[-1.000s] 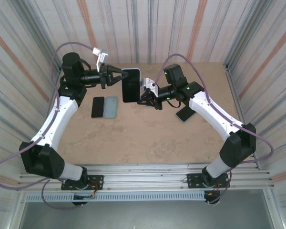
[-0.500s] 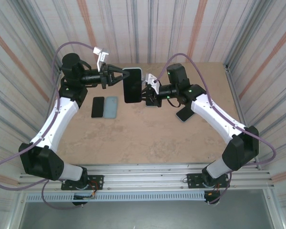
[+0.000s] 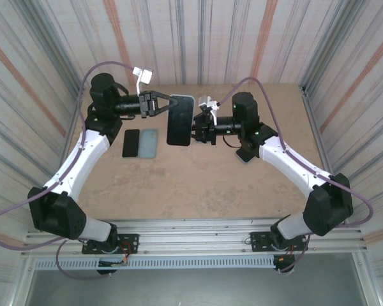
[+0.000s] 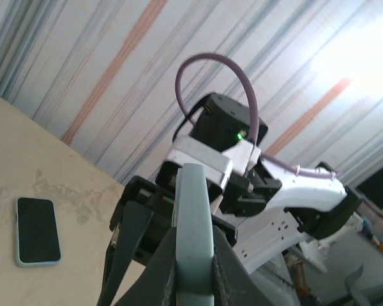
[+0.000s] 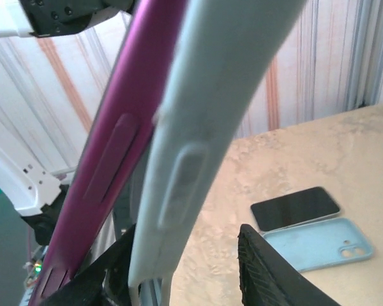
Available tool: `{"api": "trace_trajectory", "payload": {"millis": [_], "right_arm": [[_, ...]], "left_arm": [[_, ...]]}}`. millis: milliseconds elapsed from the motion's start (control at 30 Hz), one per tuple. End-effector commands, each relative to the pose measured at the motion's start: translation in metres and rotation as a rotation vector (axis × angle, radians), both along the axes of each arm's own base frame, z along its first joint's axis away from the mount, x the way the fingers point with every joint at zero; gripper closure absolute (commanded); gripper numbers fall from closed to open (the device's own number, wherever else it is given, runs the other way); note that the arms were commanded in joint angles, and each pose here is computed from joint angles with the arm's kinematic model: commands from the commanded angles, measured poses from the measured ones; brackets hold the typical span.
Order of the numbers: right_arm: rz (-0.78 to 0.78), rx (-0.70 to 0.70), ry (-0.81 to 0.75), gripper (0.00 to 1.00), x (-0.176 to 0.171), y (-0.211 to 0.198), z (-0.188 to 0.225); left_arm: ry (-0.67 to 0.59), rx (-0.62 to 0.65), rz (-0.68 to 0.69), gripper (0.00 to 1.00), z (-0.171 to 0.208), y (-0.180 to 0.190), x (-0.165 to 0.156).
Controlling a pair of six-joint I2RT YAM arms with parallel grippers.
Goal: Take the phone out of the phone case
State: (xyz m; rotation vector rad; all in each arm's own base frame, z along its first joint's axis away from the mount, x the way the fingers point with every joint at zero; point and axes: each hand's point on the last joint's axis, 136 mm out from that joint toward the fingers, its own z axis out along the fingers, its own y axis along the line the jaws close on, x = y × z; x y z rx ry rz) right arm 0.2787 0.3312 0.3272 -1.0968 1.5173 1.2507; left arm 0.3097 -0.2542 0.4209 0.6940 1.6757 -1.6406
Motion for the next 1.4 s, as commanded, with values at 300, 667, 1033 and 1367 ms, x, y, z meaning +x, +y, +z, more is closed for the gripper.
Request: {"api": "trace_trajectory", "payload": {"millis": [300, 667, 1033, 1367], "right_arm": [[-0.066, 0.335, 0.311, 0.55, -0.007, -0.005, 0.044], [-0.123, 0.467, 0.468, 0.59, 0.003, -0.011, 0.046], [-0.164, 0.515, 0.562, 0.84, 0.022, -0.019, 0.044], [-0.216, 0.576, 0.704, 0.93, 0.045, -0.028, 0.037]], "left_arm": [[0.308, -0.118, 0.284, 1.0, -0.027, 0.007, 0.054], [0.557, -0.133, 0.372, 0.99, -0.078, 0.009, 0.079], [0.637, -0.143, 0.365, 0.91, -0.093, 0.0, 0.105], [0.714, -0.15, 0.382, 0.8, -0.112, -0.003, 0.121]]}}
